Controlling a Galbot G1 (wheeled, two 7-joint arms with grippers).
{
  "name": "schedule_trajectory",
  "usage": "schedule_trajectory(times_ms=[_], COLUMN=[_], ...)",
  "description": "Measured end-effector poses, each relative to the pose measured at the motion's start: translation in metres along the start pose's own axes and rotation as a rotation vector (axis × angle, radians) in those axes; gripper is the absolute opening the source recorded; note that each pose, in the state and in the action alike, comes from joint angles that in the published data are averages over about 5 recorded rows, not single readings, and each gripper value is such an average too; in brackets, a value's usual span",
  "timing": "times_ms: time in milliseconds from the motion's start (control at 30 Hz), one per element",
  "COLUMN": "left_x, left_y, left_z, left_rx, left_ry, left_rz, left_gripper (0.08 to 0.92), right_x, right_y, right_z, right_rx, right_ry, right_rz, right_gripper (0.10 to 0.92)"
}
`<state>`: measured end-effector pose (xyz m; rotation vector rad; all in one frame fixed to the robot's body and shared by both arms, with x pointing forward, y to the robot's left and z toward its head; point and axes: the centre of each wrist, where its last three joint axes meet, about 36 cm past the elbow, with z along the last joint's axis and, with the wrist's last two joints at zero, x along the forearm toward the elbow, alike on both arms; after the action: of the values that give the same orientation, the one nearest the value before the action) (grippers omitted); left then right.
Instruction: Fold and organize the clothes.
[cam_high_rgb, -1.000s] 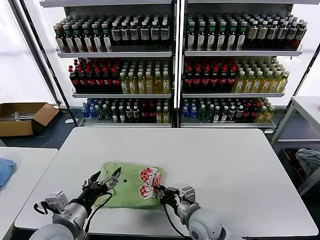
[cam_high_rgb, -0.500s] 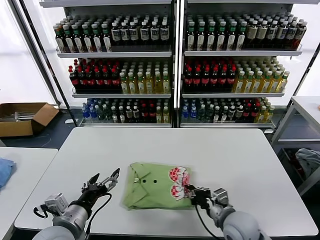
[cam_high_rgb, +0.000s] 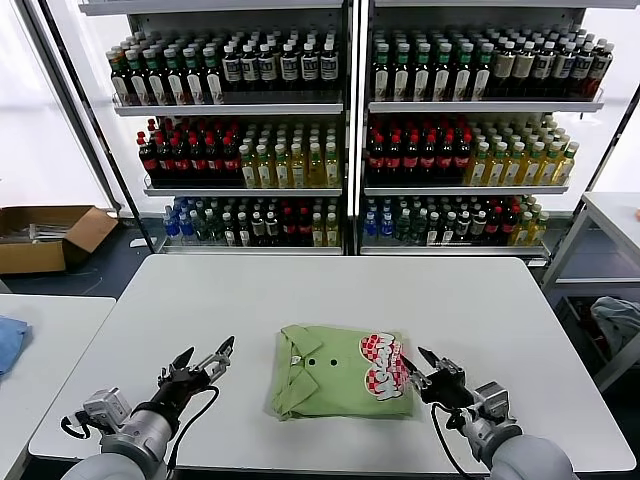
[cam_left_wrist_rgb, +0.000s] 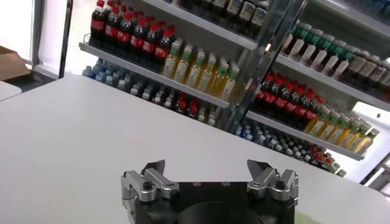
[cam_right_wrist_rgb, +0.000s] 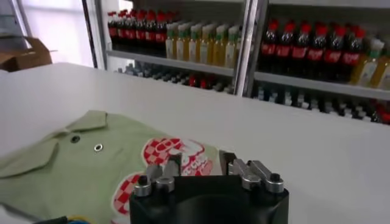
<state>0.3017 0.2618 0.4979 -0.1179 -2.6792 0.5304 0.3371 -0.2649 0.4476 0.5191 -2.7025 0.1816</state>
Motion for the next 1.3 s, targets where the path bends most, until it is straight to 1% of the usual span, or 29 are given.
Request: schedule_trajectory(times_ms=[200,333,433,667,800,933,1067,1300], left_x=[0.001,0.003,0.005,0.005,0.002,-0.001,-0.004,-0.006], left_y=[-0.001,0.001,0.002,0.006,0.007,0.007,0.007,0.012], left_z=[0.001,0.001,0.002,0.005,0.006,0.006,0.003,-0.001], left_rx=[0.001,0.003,0.009,0.023,0.024,0.022,0.014,-0.010], left_ry=[0.004,0.004,0.004,0.007,0.009,0.009,0.002,-0.028], left_rz=[0.002,0.002,-0.001,-0.005,-0.005,0.000,0.007,0.013], left_gripper=[0.823,0.823,0.823,0.823,0.823,0.823,0.823,0.823], right_x=[-0.020,-0.049,-0.071,-0.103,-0.108,-0.103,-0.089,-0.051], right_y=[0.023,0.042,0.056,0.078,0.081,0.075,0.065,0.035], right_z=[0.000,0.005,0.007,0.008,0.007,0.004,-0.004,-0.021], right_rx=[-0.031,-0.070,-0.088,-0.069,-0.065,-0.051,-0.033,-0.040], right_ry=[-0.047,-0.044,-0.031,0.018,0.027,0.021,-0.018,-0.143], right_rz=[-0.027,-0.041,-0.047,-0.050,-0.053,-0.052,-0.045,0.005], right_gripper=[0.644,0.760,0.810,0.823,0.823,0.823,0.823,0.823])
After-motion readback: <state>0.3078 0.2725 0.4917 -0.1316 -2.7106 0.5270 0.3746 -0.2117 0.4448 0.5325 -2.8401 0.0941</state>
